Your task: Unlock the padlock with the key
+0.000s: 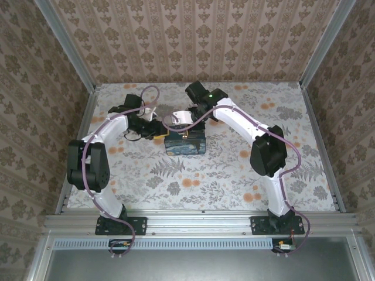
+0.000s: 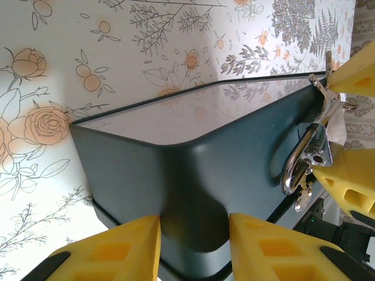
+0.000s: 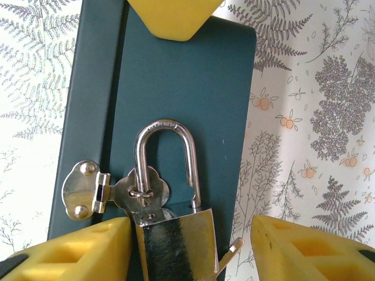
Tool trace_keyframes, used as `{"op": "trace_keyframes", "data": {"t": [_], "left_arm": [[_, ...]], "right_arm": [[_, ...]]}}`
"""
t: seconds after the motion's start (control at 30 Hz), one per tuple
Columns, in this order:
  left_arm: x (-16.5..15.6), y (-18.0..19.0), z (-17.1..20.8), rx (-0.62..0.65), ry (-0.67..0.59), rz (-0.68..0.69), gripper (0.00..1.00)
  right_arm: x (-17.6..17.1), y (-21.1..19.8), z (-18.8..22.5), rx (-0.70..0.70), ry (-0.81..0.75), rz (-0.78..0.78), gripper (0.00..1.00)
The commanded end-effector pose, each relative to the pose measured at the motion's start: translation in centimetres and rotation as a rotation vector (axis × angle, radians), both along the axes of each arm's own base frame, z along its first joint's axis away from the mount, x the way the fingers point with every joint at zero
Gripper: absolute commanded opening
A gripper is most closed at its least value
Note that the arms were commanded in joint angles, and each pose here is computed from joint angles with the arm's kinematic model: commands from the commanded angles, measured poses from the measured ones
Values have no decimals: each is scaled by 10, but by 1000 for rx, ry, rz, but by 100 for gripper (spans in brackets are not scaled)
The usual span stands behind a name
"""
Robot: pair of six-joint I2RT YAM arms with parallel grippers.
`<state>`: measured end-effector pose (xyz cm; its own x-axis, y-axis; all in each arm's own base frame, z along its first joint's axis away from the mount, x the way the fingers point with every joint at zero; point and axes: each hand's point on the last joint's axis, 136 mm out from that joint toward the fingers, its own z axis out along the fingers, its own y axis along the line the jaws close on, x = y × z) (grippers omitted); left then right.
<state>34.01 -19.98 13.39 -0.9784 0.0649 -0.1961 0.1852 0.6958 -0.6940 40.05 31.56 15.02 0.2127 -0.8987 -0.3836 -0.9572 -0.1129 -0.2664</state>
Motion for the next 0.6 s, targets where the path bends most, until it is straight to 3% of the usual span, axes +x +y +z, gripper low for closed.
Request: {"op": "trace_keyframes", "data": {"t": [0.0, 0.33, 0.57], "left_arm": [[-1, 10, -16, 53, 31, -3, 34], [0, 12, -19, 49, 38, 0, 34], [0, 11, -21, 46, 43, -2, 35]], "right_arm": [[0, -17, -24, -77, 58, 8, 55], [7, -11, -9, -3, 104, -79, 38], [7, -9, 3, 22, 136, -104, 35]]}}
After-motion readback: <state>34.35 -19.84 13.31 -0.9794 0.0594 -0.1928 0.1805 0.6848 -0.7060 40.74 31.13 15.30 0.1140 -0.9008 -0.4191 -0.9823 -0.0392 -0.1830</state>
